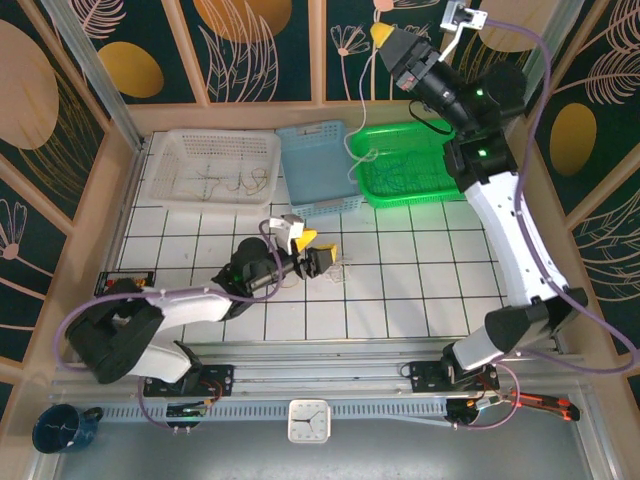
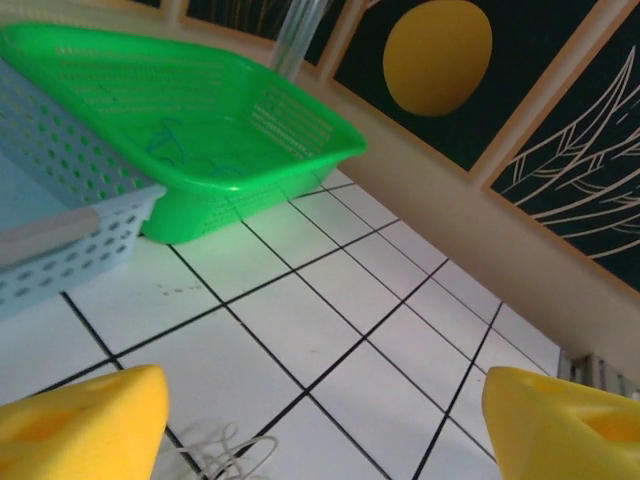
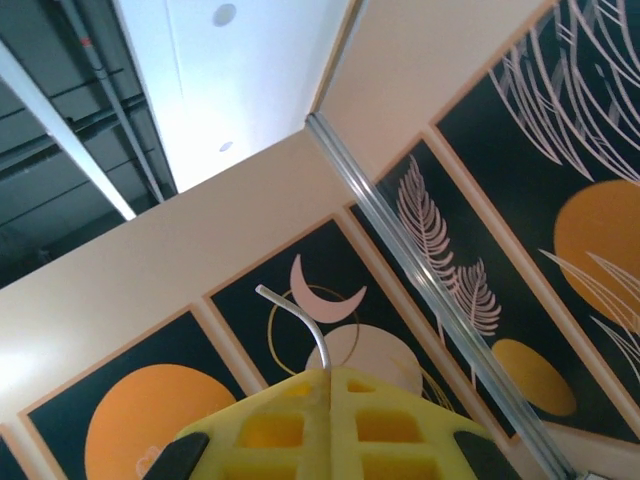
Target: Untangle the cables
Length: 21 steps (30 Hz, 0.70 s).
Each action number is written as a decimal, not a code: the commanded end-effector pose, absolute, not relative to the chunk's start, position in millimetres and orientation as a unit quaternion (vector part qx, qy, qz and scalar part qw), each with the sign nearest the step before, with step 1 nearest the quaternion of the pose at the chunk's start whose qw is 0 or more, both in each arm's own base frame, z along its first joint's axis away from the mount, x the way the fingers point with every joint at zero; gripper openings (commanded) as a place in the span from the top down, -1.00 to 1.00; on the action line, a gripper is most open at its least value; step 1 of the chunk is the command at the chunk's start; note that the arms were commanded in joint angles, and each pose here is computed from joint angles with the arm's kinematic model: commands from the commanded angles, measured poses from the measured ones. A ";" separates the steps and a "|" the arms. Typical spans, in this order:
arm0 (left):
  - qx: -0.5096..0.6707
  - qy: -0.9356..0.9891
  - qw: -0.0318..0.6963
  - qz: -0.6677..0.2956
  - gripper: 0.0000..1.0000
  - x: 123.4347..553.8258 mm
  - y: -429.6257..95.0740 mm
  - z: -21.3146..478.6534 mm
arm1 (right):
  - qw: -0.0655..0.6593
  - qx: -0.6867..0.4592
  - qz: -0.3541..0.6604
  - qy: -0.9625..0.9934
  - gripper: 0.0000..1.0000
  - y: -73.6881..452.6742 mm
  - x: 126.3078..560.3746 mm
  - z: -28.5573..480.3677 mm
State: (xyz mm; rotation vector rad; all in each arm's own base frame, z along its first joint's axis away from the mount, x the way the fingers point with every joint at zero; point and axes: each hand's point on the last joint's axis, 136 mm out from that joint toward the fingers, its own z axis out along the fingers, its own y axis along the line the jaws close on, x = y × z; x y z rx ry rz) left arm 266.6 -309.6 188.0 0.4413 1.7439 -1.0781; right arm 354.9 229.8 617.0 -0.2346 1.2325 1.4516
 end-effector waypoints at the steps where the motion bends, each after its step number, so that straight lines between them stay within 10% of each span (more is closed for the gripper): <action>1: 0.162 0.740 0.510 -0.408 -0.85 265.8 -288.3 182.7 | 0.571 -0.108 0.628 0.517 1.00 231.9 372.3 611.4; 21: 0.008 0.734 0.582 -0.349 -0.98 289.4 -209.9 250.0 | 0.456 -0.050 0.630 0.626 1.00 284.4 540.7 388.9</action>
